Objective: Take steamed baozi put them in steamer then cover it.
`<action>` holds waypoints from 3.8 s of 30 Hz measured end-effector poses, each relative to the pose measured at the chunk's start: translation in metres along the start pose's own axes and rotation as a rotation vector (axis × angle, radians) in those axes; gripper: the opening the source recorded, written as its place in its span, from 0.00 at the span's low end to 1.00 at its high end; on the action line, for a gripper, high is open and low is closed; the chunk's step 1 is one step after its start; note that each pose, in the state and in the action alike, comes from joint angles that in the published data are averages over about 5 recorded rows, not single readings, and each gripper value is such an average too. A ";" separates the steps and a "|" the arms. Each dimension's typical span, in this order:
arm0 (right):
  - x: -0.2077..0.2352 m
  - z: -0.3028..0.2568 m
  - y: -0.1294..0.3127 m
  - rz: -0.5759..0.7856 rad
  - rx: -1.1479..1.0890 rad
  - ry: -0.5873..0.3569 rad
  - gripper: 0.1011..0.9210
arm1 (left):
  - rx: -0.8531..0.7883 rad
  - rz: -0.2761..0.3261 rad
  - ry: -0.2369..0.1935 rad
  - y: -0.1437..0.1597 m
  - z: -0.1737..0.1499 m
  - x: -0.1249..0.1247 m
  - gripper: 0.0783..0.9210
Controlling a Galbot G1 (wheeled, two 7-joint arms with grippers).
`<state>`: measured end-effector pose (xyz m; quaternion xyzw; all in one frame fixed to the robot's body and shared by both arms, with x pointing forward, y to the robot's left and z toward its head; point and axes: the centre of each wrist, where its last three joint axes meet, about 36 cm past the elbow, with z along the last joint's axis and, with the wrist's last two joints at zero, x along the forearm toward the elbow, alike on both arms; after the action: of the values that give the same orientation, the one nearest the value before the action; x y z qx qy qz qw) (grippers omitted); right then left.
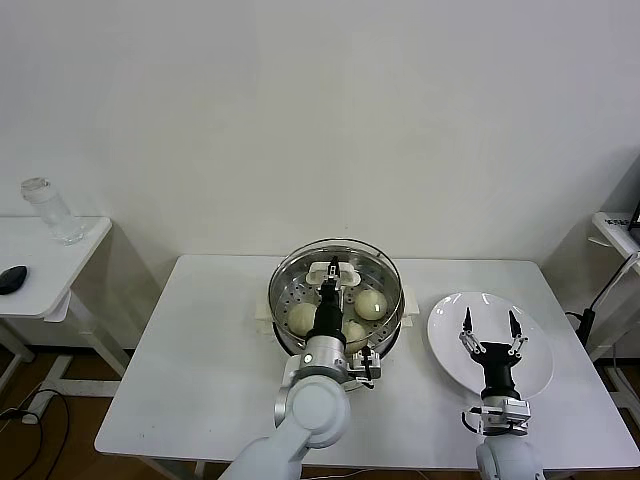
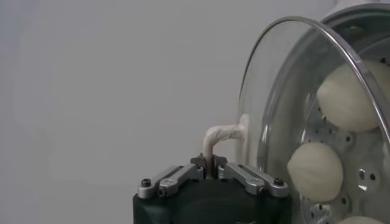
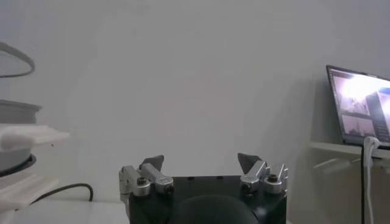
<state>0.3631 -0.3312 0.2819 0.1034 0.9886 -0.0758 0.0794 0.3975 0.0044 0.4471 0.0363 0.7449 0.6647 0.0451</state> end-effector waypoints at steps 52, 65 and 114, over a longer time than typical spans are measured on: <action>-0.004 0.002 0.001 -0.001 -0.002 -0.011 0.88 | -0.096 0.012 0.018 -0.031 -0.007 -0.002 0.28; -0.003 0.002 0.003 -0.002 -0.006 -0.011 0.88 | -0.066 0.005 0.013 -0.021 -0.005 0.014 0.72; 0.019 -0.020 0.013 -0.049 -0.233 0.216 0.88 | 1.136 -0.047 -0.038 -0.046 0.292 0.088 0.88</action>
<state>0.3447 -0.3117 0.2961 0.0768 0.9957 0.0488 -0.0177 0.3441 0.2972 0.3673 0.0506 0.9851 0.1575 0.0467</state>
